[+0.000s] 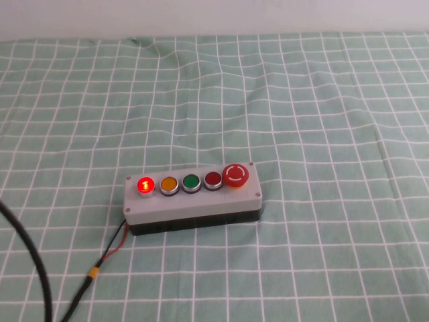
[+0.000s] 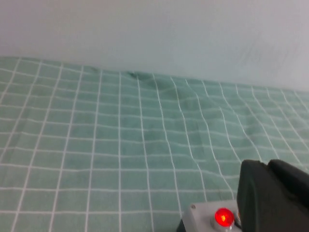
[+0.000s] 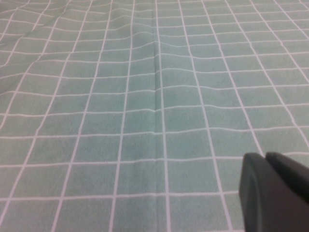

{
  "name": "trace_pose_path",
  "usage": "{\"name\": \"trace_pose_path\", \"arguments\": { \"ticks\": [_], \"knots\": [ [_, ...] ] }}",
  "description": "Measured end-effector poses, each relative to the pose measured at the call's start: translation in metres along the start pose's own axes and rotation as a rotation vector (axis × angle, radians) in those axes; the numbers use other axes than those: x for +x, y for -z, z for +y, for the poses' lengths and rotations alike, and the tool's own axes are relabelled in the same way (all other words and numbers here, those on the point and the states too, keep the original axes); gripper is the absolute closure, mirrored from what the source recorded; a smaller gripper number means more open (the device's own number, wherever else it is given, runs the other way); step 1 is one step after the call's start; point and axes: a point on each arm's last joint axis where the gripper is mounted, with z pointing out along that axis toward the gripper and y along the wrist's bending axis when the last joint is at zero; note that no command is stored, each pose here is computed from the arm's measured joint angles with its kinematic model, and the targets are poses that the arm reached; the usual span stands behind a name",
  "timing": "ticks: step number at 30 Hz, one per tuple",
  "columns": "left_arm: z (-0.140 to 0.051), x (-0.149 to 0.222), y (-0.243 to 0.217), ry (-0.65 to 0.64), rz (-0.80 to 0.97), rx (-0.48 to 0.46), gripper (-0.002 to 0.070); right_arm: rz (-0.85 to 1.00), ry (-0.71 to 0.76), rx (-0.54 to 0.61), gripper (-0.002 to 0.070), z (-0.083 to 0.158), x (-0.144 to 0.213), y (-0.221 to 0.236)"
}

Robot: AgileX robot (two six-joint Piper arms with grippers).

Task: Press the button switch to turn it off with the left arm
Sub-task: Press the button to turn off

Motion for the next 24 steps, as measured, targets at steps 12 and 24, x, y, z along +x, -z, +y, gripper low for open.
{"name": "trace_pose_path", "arguments": {
  "ticks": [12, 24],
  "knots": [
    [-0.019, -0.025, -0.069, -0.149, 0.472, 0.075, 0.0677, 0.0, 0.0, 0.0, 0.0694, 0.0, 0.0, 0.0],
    [-0.028, -0.001, -0.153, -0.172, 0.762, 0.155, 0.0677, 0.0, 0.0, 0.0, 0.0694, 0.0, 0.0, 0.0]
  ]
}}
